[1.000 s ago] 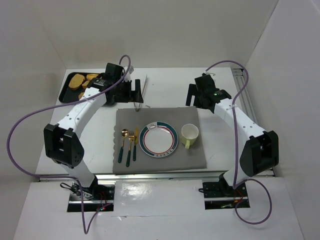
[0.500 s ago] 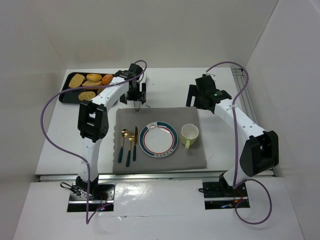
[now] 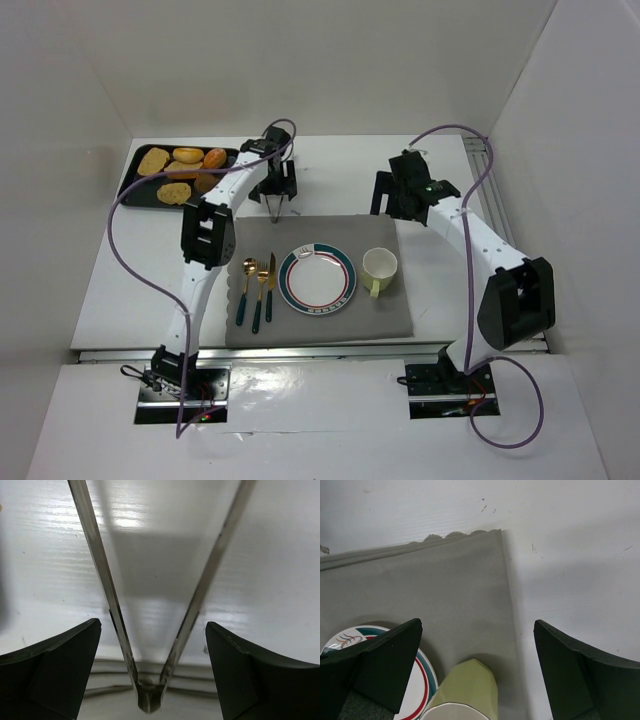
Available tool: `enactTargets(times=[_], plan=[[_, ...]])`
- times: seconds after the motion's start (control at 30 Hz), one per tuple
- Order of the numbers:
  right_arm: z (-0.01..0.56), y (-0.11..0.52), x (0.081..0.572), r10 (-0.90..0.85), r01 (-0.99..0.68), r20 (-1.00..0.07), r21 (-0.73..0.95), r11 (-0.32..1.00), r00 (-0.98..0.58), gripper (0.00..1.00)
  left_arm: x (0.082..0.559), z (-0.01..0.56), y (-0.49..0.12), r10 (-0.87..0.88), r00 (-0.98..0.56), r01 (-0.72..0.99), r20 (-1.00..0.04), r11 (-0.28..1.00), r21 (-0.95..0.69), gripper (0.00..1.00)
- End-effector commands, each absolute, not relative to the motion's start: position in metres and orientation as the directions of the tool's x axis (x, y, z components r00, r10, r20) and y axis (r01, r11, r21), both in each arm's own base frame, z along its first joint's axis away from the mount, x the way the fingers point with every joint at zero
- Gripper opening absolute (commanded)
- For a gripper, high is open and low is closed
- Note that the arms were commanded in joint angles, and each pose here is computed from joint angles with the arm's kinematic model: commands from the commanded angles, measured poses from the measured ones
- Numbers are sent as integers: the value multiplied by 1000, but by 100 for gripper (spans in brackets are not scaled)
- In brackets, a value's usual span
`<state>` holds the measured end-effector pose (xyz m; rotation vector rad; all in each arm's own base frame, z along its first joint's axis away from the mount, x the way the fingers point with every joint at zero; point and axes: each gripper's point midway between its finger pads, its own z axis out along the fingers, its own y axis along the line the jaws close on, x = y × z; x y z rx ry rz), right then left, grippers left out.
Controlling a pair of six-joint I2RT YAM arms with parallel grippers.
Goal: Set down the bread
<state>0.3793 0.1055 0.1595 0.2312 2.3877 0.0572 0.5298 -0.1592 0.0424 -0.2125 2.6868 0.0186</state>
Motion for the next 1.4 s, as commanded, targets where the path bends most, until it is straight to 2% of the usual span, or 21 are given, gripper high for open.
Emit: enactTargets(times=[0.0, 0.3, 0.33, 0.37, 0.47, 0.5, 0.6, 0.73, 0.87, 1.0, 1.17, 1.3, 1.37], plan=[[164, 107, 389, 174, 136, -688, 110, 985, -705, 100, 543, 37, -144, -213, -872, -221, -441, 975, -32, 99], [154, 110, 391, 179, 138, -671, 114, 984, -719, 100, 579, 44, -144, -212, -821, -198, -530, 977, -83, 99], [154, 110, 391, 179, 138, -671, 114, 984, -719, 100, 577, 41, -143, -201, -828, -192, -523, 979, -73, 94], [151, 110, 392, 177, 139, -665, 110, 984, -725, 100, 576, 37, -142, -200, -833, -192, -516, 979, -69, 80], [151, 110, 392, 177, 139, -665, 110, 984, -725, 100, 573, 49, -141, -184, -829, -176, -527, 982, -66, 67], [154, 111, 394, 179, 138, -671, 114, 984, -719, 100, 576, 65, -142, -189, -810, -173, -556, 981, -82, 58], [155, 113, 396, 179, 132, -669, 121, 984, -721, 100, 579, 99, -140, -175, -775, -154, -607, 984, -87, 53], [157, 115, 396, 188, 133, -665, 133, 982, -722, 100, 579, 143, -142, -157, -733, -109, -662, 988, -114, 48], [161, 117, 395, 191, 126, -669, 144, 981, -718, 100, 566, 177, -143, -152, -712, -77, -685, 987, -139, 48], [161, 118, 394, 191, 121, -666, 150, 981, -721, 100, 546, 194, -143, -134, -719, -42, -682, 988, -150, 44], [166, 121, 398, 194, 111, -674, 165, 980, -713, 100, 522, 212, -143, -97, -736, 12, -670, 988, -156, 44], [163, 123, 397, 194, 105, -671, 172, 980, -716, 100, 512, 194, -139, -89, -767, -1, -635, 991, -137, 44], [167, 124, 396, 196, 97, -674, 182, 978, -712, 100, 510, 199, -137, -92, -755, -6, -650, 991, -133, 42]])
